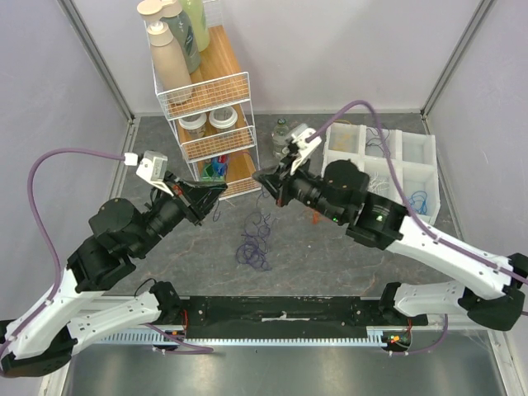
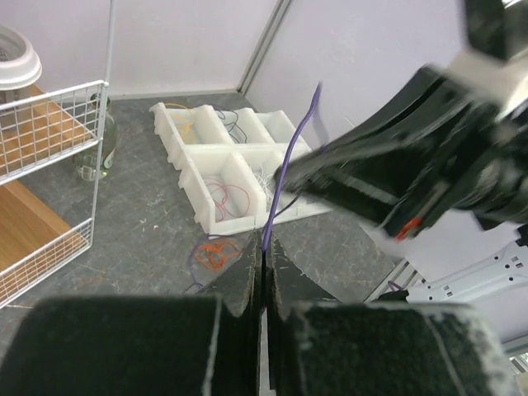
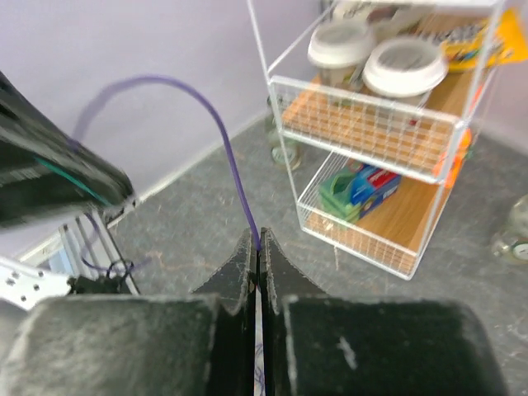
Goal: Untangle the cables
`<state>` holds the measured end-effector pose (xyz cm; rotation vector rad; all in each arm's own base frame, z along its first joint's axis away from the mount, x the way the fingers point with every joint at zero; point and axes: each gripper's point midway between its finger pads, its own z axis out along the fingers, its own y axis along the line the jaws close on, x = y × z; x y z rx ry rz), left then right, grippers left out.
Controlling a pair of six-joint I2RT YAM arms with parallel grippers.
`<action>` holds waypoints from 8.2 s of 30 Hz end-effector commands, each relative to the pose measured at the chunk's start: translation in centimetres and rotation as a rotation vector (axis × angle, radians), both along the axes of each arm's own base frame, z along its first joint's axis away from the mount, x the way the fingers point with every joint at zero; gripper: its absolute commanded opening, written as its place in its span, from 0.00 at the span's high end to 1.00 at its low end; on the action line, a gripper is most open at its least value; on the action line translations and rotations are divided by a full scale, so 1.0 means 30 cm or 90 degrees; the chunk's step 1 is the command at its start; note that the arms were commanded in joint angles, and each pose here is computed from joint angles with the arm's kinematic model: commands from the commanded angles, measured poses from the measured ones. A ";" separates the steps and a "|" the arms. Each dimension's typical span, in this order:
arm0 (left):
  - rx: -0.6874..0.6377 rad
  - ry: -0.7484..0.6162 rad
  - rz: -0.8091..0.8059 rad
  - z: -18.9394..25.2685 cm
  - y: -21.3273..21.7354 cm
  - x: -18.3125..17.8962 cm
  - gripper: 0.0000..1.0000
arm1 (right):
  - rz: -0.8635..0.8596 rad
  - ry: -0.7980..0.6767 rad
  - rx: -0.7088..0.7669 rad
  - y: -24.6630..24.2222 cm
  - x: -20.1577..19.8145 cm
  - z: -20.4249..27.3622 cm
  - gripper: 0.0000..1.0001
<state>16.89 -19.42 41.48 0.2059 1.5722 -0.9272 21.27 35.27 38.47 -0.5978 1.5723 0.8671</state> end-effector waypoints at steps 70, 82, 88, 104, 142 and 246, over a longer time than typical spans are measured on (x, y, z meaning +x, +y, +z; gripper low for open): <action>0.158 0.164 -0.058 -1.202 -0.333 0.157 0.98 | -0.473 -0.312 0.179 -0.636 0.090 1.092 1.00; 0.186 0.243 0.074 -1.259 -0.081 0.096 0.98 | -0.694 -0.398 0.067 -0.767 0.223 1.107 1.00; 0.165 0.204 0.012 -1.123 -0.150 0.089 0.98 | -0.763 -0.377 0.026 -0.880 0.436 0.957 1.00; 0.098 0.172 -0.102 -0.817 -0.236 0.026 0.98 | -0.831 -0.291 0.003 -1.193 0.825 0.642 1.00; 0.026 0.003 -0.136 -0.237 -0.175 -0.031 0.98 | -0.701 0.265 -0.202 -1.266 1.045 -0.676 1.00; 0.086 0.084 -0.169 -0.363 -0.221 -0.037 0.98 | -0.897 0.420 -0.236 -1.715 1.033 -0.882 0.38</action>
